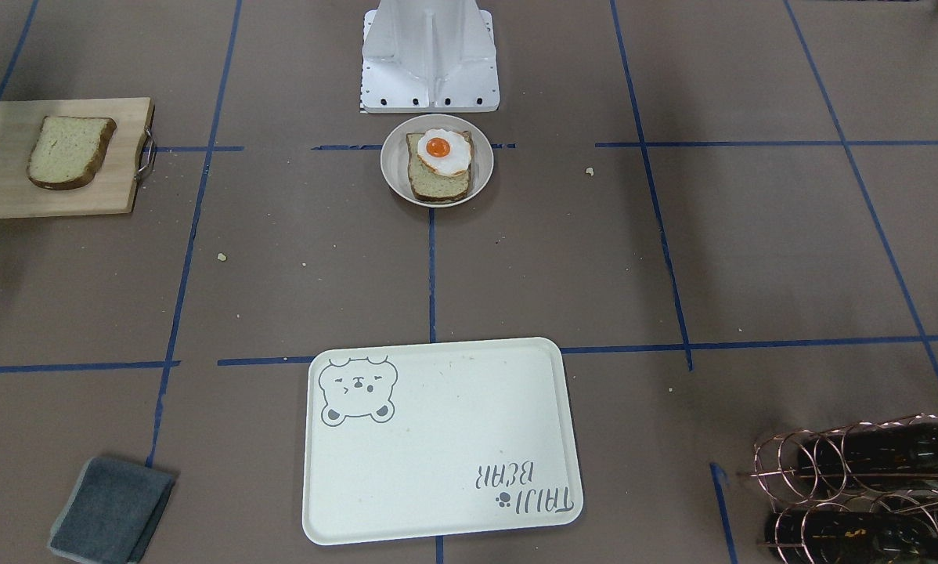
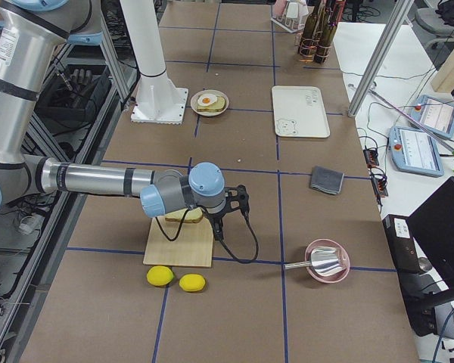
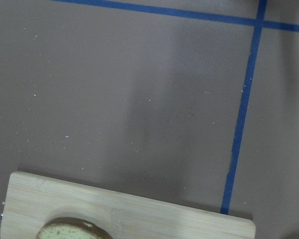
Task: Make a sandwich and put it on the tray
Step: 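Move the right gripper down toward the bread slice on the wooden board, then grasp the bread slice on the wooden board with the right gripper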
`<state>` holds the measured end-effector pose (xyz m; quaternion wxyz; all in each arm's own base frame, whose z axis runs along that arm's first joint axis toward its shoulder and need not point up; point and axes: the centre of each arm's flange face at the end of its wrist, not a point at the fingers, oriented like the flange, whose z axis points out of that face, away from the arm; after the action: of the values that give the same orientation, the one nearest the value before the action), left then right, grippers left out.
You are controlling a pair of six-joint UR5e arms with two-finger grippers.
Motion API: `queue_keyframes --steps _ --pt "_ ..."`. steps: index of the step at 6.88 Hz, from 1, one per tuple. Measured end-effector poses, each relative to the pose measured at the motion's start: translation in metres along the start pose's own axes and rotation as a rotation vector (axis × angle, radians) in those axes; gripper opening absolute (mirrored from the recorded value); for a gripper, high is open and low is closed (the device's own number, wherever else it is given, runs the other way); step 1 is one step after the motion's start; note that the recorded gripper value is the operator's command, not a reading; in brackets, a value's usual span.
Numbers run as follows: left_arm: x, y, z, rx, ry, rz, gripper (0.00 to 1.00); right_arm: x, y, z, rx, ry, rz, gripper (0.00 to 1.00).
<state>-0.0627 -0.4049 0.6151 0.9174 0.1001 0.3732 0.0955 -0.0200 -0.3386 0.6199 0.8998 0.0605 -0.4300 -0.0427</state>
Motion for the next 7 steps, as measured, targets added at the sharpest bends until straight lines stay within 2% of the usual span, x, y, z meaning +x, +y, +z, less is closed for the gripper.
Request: queue_keyframes --steps 1,3,5,7 --pt "0.001 0.0 0.0 0.004 0.002 0.003 1.0 -0.016 0.019 0.015 0.024 -0.012 0.071 0.9" --pt "0.001 -0.001 0.0 0.007 0.011 0.005 1.0 -0.033 0.051 0.051 0.063 -0.031 0.135 0.87" --pt "0.001 0.0 0.0 0.007 0.012 0.005 1.0 -0.042 0.076 0.096 0.09 -0.04 0.153 0.82" --pt "0.002 -0.001 0.0 0.008 0.013 0.006 1.0 -0.057 0.091 0.119 0.095 -0.044 0.148 0.74"
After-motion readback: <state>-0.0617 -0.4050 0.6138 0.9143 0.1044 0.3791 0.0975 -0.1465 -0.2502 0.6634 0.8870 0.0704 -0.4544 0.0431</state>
